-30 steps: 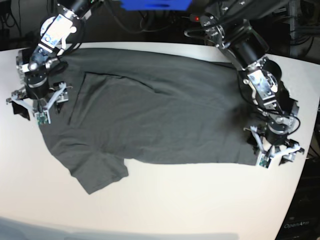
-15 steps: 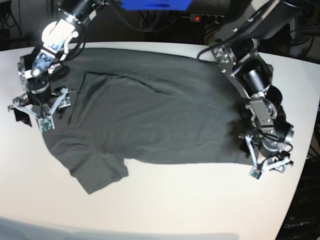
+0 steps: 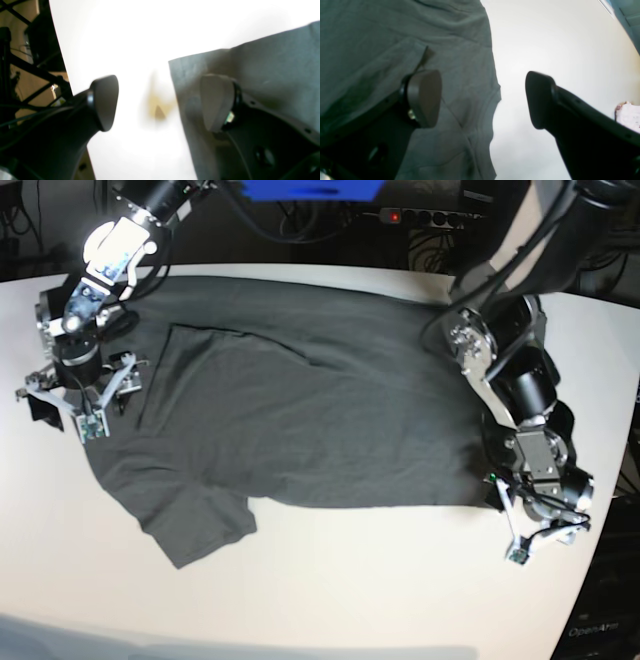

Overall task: Fold the T-shirt properly
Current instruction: 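Open both grippers and move them along the shirt's sides toward the hem, then grasp the shirt's side edge near the hem with the left gripper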

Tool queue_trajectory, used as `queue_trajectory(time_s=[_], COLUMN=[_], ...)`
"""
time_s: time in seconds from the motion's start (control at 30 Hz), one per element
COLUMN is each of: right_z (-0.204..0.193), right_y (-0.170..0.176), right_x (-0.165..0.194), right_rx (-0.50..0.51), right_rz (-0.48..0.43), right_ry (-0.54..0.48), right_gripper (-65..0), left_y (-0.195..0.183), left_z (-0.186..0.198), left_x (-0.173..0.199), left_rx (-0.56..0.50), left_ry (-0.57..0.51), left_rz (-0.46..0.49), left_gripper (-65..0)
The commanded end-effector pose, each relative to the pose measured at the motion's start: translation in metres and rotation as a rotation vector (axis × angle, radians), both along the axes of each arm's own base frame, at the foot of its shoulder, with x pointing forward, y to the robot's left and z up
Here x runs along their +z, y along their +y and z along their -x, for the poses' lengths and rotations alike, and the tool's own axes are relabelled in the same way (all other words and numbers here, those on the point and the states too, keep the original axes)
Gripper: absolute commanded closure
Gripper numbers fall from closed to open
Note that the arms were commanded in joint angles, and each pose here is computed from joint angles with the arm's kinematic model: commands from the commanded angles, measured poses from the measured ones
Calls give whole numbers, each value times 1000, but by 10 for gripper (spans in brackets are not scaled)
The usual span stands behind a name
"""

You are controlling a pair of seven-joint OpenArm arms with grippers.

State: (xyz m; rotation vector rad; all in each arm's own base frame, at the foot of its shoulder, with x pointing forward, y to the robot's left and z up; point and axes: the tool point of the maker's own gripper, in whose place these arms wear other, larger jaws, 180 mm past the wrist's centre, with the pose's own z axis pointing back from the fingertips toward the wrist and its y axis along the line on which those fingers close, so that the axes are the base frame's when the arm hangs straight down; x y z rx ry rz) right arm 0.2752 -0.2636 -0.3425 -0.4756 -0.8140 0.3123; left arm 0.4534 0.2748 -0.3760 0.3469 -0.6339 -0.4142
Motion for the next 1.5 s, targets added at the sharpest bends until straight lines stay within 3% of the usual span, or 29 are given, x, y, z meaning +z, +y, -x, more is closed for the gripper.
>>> queue_trajectory(time_s=[0.0,0.1,0.27,0.47,0.83,1.47], right_z=[-6,-6,-4,1,2,8], right_y=[-2,-2,-4,-1,-3,0], right_x=[12,12,11,2,2,-3], right_rx=[4,4,-1,6,1,10], right_rz=[12,12,13,5,5,3], right_ry=[-46,-46,-42,-17,-15,-1], right_gripper=[-509,-509,-509,-509,-509,-509], left_y=[8,13,14,-8,-14,-17], left_z=[-20,-26,-35,-38,-36,-17], left_x=[26,19,19,7,-1,-25], left_rx=[8,9,13,-22,-31,22], left_ry=[-57,10,23,67,77,65], left_rz=[-9,28,114,184,203,330], left_gripper=[-496,-496,-497,-497,-497,-497])
